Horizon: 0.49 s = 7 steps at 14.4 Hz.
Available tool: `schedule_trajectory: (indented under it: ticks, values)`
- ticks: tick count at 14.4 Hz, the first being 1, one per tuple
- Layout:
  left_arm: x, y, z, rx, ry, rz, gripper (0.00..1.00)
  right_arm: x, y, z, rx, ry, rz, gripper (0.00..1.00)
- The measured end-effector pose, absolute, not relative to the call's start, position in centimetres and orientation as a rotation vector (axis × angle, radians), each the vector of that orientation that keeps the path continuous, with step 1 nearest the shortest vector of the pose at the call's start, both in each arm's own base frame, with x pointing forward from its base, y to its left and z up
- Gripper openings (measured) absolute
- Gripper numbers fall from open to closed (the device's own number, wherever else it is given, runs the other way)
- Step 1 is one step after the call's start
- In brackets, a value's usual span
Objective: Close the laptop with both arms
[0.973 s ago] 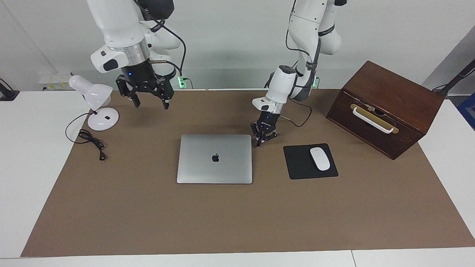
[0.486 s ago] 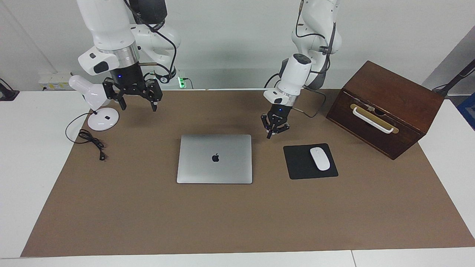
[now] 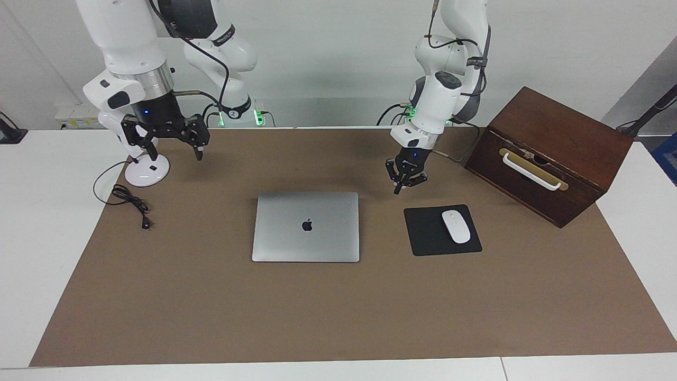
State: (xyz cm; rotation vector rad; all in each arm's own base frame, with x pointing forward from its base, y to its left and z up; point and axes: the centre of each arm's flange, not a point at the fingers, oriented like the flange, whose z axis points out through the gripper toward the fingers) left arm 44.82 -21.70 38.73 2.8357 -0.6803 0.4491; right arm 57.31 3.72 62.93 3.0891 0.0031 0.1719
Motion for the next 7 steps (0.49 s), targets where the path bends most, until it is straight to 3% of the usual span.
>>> schedule_trajectory:
  ticks: [3,5,7]
  values:
    - [47.3,-19.0,43.2,2.903,-0.759,0.376,0.01,57.4,2.6,62.9,3.088,-0.026,0.169,1.0]
    - [48.2,-18.2,45.5,2.912,-0.762,0.367,0.16,57.4,2.0,62.8,3.087,-0.044,0.168,1.0]
    - [48.6,-17.6,46.6,2.918,-0.745,0.373,0.4,57.4,1.9,62.8,3.087,-0.046,0.168,1.0]
